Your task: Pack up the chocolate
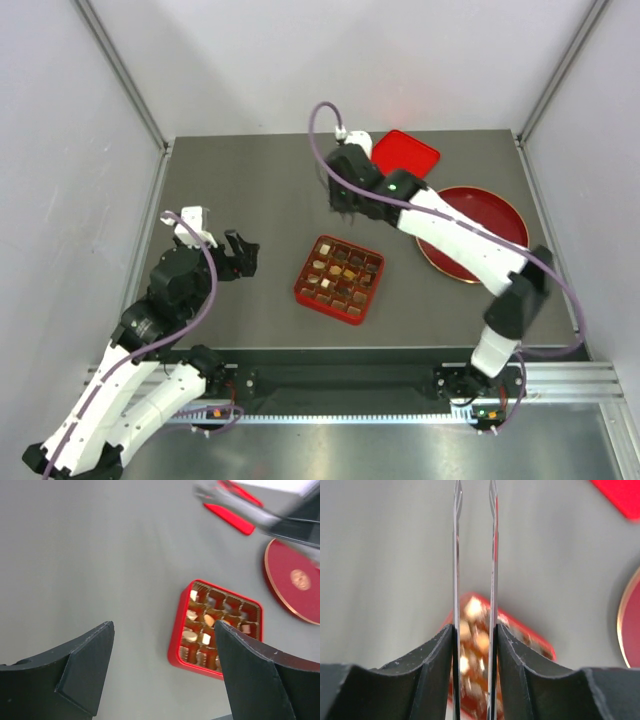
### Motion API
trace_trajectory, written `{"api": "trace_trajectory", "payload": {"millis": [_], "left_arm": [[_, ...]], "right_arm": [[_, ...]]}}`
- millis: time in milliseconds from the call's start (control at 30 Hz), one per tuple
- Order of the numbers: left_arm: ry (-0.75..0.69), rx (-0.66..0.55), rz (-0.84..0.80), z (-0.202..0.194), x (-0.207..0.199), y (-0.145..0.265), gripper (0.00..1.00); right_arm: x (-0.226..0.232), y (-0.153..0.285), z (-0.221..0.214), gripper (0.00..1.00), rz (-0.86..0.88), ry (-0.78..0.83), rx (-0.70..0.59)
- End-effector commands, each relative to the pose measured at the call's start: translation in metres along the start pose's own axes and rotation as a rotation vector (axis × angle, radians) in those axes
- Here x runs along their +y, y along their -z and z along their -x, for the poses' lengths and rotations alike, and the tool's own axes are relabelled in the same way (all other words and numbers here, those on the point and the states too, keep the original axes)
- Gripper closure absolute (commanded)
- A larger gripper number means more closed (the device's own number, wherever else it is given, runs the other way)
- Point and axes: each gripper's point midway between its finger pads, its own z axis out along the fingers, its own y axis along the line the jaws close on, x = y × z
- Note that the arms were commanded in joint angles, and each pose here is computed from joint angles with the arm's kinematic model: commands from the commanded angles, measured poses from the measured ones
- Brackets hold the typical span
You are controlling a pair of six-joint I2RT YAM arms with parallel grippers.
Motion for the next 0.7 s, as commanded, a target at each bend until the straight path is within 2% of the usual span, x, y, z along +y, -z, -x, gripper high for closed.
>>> {"api": "trace_trajectory", "payload": {"millis": [0,33,67,233,333,467,667], "left_arm": [[0.044,-0.046,-0.046,0.020,-0.009,0.015,0.14],[0.040,-0.041,-0.041,0.017,-0.007,0.016,0.14],[0.038,-0.048,-0.032,0.018,-0.005,0.017,0.14],[0.014,-0.043,0.001,0.012,0.004,0.018,0.14],[0.013,-0.041,-0.001,0.006,0.006,0.016,0.14],[0.019,-0.033,-0.018,-0.003,0.004,0.012,0.14],[0.009,-0.017,-0.012,-0.009,0.006,0.010,0.14]], "right_arm": [[0.015,-0.042,0.046,0.62,-0.037,0.032,-0.135],[0.012,-0.049,0.066,0.62,-0.051,0.010,-0.179],[0.010,-0.073,0.061,0.62,-0.071,0.021,-0.162],[-0.011,-0.125,0.084,0.60,-0.061,-0.032,-0.171],[-0.021,-0.152,0.079,0.59,-0.072,-0.005,-0.164],[-0.020,-0.176,0.084,0.57,-0.050,0.041,-0.230],[-0.024,-0.215,0.069,0.55,-0.099,0.064,-0.226]]}}
